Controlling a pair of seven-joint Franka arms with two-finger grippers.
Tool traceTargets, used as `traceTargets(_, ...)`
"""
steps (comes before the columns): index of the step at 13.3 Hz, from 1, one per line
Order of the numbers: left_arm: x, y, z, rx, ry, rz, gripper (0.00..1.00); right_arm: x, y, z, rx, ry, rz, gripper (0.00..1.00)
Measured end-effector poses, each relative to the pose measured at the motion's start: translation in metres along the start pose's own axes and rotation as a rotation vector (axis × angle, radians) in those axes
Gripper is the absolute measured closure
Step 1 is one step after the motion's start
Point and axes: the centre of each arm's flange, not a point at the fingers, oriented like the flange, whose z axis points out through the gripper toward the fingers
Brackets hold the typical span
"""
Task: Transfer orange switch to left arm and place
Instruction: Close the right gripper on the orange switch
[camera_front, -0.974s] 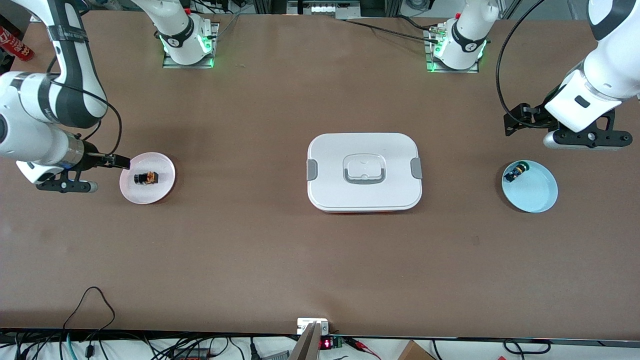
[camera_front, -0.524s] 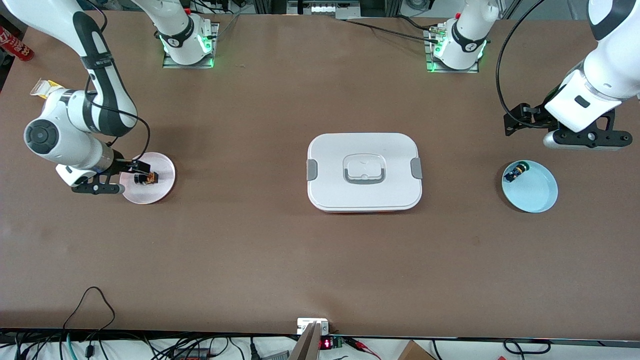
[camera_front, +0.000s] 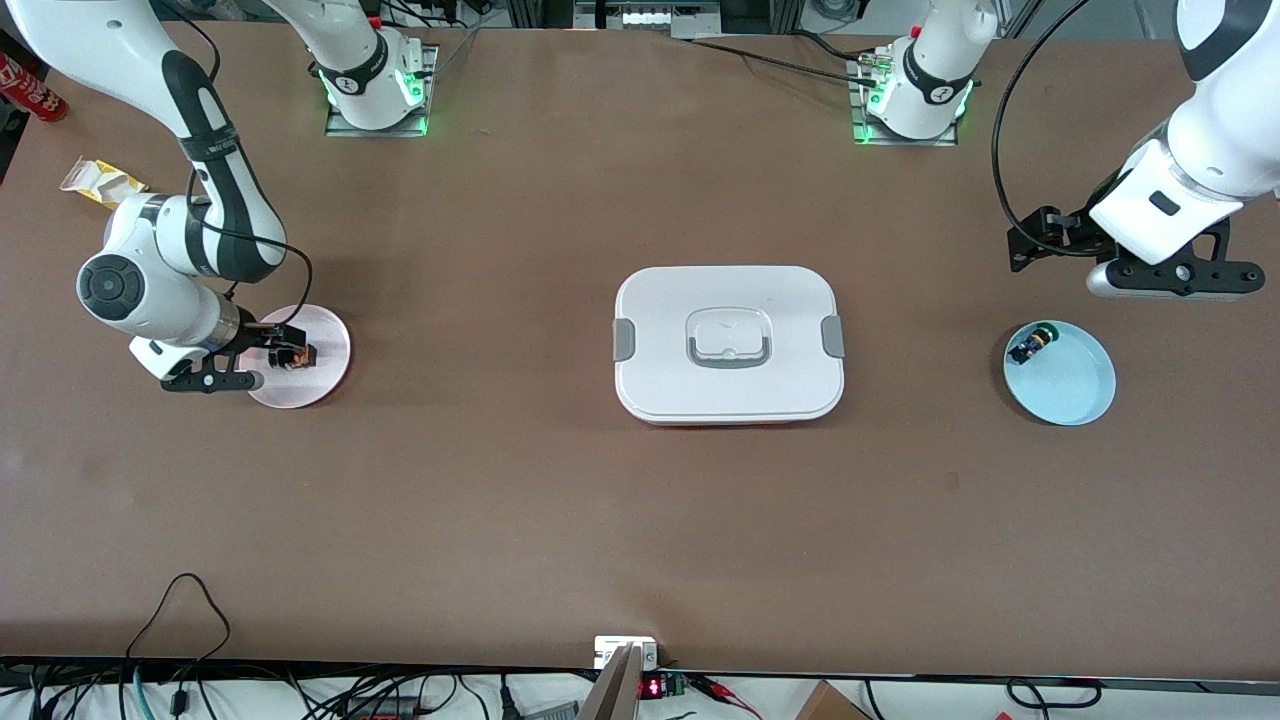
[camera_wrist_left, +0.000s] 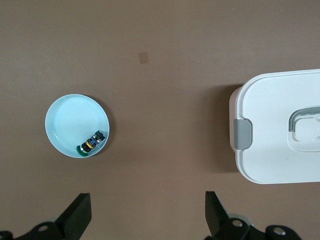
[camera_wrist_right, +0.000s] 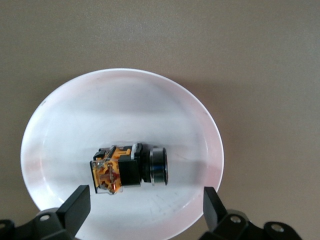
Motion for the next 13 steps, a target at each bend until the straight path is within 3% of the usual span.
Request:
traceTargets(7, 0.000, 0.000, 0.000, 0.000, 0.000, 0.000, 0.00, 0.006, -0.019, 0.004, 0.007, 0.026, -0.032, 0.00)
traceTargets(13, 0.000, 0.000, 0.000, 0.000, 0.000, 0.000, 0.00, 0.004, -0.008, 0.033, 0.011, 0.005, -0.023, 0.00)
